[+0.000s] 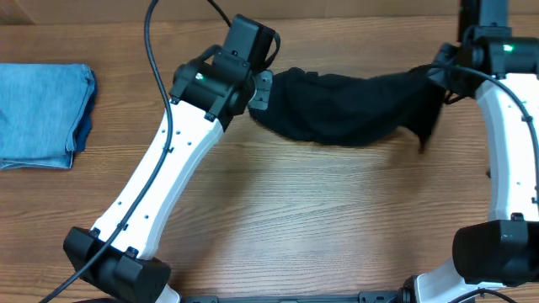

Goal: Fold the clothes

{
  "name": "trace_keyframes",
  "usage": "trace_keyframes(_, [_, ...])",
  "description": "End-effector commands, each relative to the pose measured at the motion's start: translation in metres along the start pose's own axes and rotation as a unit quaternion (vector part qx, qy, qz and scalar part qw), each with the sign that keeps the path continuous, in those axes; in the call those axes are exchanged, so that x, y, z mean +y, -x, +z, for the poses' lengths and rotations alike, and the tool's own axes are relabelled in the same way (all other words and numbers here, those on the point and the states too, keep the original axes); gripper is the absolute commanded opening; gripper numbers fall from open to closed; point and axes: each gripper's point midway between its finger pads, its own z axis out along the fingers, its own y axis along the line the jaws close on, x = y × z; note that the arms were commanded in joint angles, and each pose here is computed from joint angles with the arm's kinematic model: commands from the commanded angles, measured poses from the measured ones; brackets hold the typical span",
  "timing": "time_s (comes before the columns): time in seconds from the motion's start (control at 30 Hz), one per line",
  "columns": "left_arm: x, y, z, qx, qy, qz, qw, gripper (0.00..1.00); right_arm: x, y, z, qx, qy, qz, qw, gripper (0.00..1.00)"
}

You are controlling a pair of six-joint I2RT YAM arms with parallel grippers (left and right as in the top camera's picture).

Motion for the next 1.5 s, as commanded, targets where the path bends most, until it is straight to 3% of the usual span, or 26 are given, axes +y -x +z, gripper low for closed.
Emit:
trace_keyframes(0.0, [-0.013, -0.015, 0.015, 0.021, -0.017, 0.02, 0.999, 0.52, 0.008, 0.0, -0.006, 0.0, 0.024, -0.022, 0.999, 0.35])
trace_keyframes(0.07, [-0.018, -0.022, 0.023, 0.032, -0.017, 0.026, 0.999, 0.52, 0.014, -0.007, -0.007, 0.013, 0.038, -0.027, 0.999, 0.49])
trace_keyframes(0.13, [-0.025, -0.032, 0.032, 0.046, -0.021, 0.035, 0.998, 0.52, 0.019, -0.013, -0.008, 0.027, 0.052, -0.03, 0.998, 0.56])
trace_keyframes(0.27, [-0.048, -0.054, 0.046, 0.074, -0.035, 0.059, 0.995, 0.51, 0.036, -0.03, -0.012, 0.067, 0.106, -0.04, 0.991, 0.56])
trace_keyframes(0.5, [-0.098, -0.08, 0.068, 0.058, -0.073, 0.128, 0.987, 0.58, 0.04, -0.024, -0.012, 0.057, 0.116, -0.034, 0.991, 0.62])
trace_keyframes(0.73, [-0.134, -0.066, 0.106, -0.053, -0.13, 0.183, 0.973, 0.73, 0.064, -0.008, -0.027, 0.056, 0.246, -0.004, 0.968, 0.65])
trace_keyframes(0.87, [-0.147, -0.072, 0.123, -0.053, -0.15, 0.198, 0.967, 0.7, 0.063, -0.001, -0.039, 0.058, 0.299, 0.014, 0.952, 0.69])
trace_keyframes(1.23, [-0.191, -0.108, 0.153, -0.04, -0.167, 0.242, 0.955, 0.66, 0.06, -0.002, -0.04, 0.058, 0.298, 0.003, 0.953, 0.69])
trace_keyframes(1.47, [-0.186, -0.117, 0.176, -0.038, -0.126, 0.249, 0.96, 0.62, 0.059, -0.004, -0.04, 0.061, 0.297, 0.002, 0.953, 0.69])
